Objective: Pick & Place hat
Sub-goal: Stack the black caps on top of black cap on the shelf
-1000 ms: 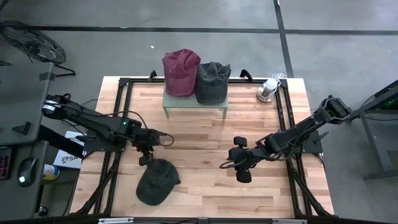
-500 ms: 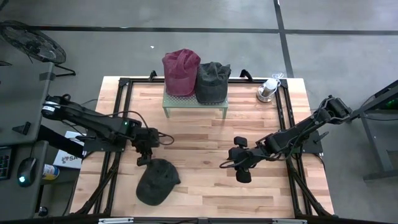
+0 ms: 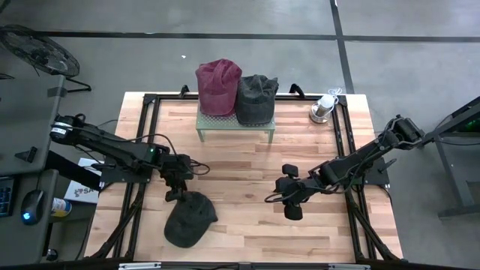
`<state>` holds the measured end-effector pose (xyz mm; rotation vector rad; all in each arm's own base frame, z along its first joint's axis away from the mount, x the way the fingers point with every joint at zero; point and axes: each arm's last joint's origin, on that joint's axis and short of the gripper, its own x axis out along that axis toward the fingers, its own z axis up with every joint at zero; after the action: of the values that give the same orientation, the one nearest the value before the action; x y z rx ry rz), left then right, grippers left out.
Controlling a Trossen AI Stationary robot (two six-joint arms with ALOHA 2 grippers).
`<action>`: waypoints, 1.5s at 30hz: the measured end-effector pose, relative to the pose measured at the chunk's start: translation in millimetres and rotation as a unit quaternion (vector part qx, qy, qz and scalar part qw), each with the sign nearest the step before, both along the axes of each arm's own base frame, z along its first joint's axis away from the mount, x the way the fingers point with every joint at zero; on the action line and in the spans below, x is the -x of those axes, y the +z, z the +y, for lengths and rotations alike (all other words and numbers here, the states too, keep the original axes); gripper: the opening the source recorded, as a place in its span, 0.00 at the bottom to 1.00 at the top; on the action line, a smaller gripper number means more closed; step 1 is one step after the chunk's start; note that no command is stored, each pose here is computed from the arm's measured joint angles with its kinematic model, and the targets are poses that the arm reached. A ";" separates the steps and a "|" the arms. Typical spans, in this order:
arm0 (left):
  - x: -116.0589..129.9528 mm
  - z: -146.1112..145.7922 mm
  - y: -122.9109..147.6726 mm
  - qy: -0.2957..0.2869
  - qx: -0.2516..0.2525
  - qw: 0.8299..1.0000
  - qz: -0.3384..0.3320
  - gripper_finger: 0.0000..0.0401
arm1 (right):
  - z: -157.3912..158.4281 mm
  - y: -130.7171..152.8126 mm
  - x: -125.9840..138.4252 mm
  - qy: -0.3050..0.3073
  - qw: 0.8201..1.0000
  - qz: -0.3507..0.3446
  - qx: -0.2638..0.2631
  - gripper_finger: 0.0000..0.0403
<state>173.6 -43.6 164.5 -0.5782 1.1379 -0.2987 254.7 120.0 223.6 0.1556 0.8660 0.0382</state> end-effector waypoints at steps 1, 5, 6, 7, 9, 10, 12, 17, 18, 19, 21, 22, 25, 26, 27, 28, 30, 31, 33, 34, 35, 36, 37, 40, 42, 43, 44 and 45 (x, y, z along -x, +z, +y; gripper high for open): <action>0.0 -0.1 0.0 0.000 0.001 1.000 0.001 0.70 | 0.0 0.1 0.0 0.000 1.000 0.000 0.000 0.32; -0.4 -0.5 0.5 0.005 0.013 1.000 0.004 0.70 | 0.0 0.1 0.0 0.000 1.000 0.000 0.000 0.32; -0.4 -0.5 0.5 0.005 0.013 1.000 0.004 0.70 | 0.0 0.1 0.0 0.000 1.000 0.000 0.000 0.32; -0.4 -0.6 0.4 0.005 0.013 1.000 0.005 0.70 | 0.0 0.1 0.0 0.000 1.000 0.000 0.000 0.32; -0.6 -1.4 -0.5 0.005 0.009 1.000 0.007 0.70 | 0.0 0.1 0.0 -0.003 1.000 0.000 -0.002 0.32; -0.5 -2.7 -1.0 0.005 0.003 1.000 0.007 0.70 | 0.0 0.1 0.0 -0.006 1.000 0.001 -0.005 0.32; 0.1 -6.6 -1.5 -0.004 0.001 1.000 0.009 0.70 | 0.3 0.1 0.1 -0.007 1.000 0.001 -0.007 0.32; 1.6 -15.7 -3.7 0.002 -0.026 1.000 0.012 0.69 | 4.6 0.1 2.2 -0.004 1.000 0.000 -0.006 0.32; 2.3 -17.6 -3.9 0.004 -0.034 0.999 0.011 0.69 | 5.5 0.1 2.6 -0.005 1.000 0.000 -0.008 0.32; 2.7 -18.9 -4.1 0.005 -0.042 0.999 0.009 0.67 | 6.3 0.0 3.0 -0.007 1.000 0.000 -0.010 0.32; 3.2 -21.9 -3.9 0.004 -0.050 0.999 0.004 0.63 | 8.4 0.1 4.1 -0.007 1.000 0.000 -0.010 0.32; 3.2 -23.4 -3.7 0.002 -0.052 0.999 0.000 0.60 | 9.2 0.1 4.6 -0.007 1.000 -0.002 -0.008 0.32; 2.8 -27.2 -2.7 0.003 -0.056 0.998 -0.011 0.49 | 11.7 0.2 6.0 -0.007 1.000 -0.005 -0.002 0.32; 3.3 -28.0 -2.8 0.003 -0.061 0.998 -0.011 0.45 | 12.0 0.2 6.1 -0.008 1.000 -0.006 0.000 0.32; 3.7 -28.6 -3.0 0.002 -0.063 0.998 -0.012 0.41 | 12.1 0.2 6.2 -0.008 1.000 -0.006 0.001 0.32; 4.0 -29.5 -2.9 0.000 -0.064 0.998 -0.012 0.36 | 12.1 0.2 6.2 -0.008 1.000 -0.006 0.001 0.32; 4.4 -31.1 -2.7 -0.005 -0.063 0.998 -0.015 0.27 | 11.9 0.2 6.1 -0.009 1.000 -0.007 0.002 0.32; 4.2 -31.5 -2.5 -0.007 -0.064 0.998 -0.018 0.22 | 11.8 0.3 6.1 -0.010 1.000 -0.007 0.003 0.32; 3.5 -31.9 -2.0 -0.013 -0.063 0.998 -0.025 0.11 | 11.6 0.3 6.0 -0.011 1.000 -0.008 0.003 0.32; 3.2 -32.1 -1.7 -0.014 -0.062 0.998 -0.027 0.06 | 11.7 0.3 6.0 -0.011 1.000 -0.008 0.003 0.32; 2.7 -32.3 -1.3 -0.014 -0.061 0.998 -0.031 0.03 | 11.7 0.3 6.0 -0.011 1.000 -0.008 0.003 0.32; 1.8 -32.7 -0.6 -0.013 -0.059 0.998 -0.037 0.03 | 11.7 0.3 6.1 -0.011 1.000 -0.008 0.003 0.32; 0.4 -33.2 0.5 -0.013 -0.056 0.997 -0.046 0.03 | 11.7 0.3 6.0 -0.011 1.000 -0.008 0.003 0.32; -3.6 -34.8 4.0 -0.014 -0.047 0.996 -0.074 0.01 | 11.7 0.3 6.0 -0.017 1.000 -0.007 -0.002 0.32; -6.3 -35.7 7.8 -0.017 -0.047 0.994 -0.095 0.01 | 11.5 0.3 6.0 -0.024 1.000 -0.008 -0.003 0.32; -8.1 -36.3 10.9 -0.018 -0.048 0.993 -0.104 0.01 | 11.4 0.3 5.9 -0.029 1.000 -0.009 -0.005 0.32; -9.6 -37.5 14.3 -0.019 -0.052 0.992 -0.113 0.01 | 11.2 0.4 5.9 -0.035 0.999 -0.009 -0.007 0.32; -11.1 -38.6 17.7 -0.019 -0.058 0.990 -0.123 0.01 | 11.2 0.4 5.8 -0.041 0.999 -0.009 -0.011 0.32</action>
<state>184.8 -82.1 182.1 -0.4039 0.9221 -0.3250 248.9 131.2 224.0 0.2109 0.8399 -0.0284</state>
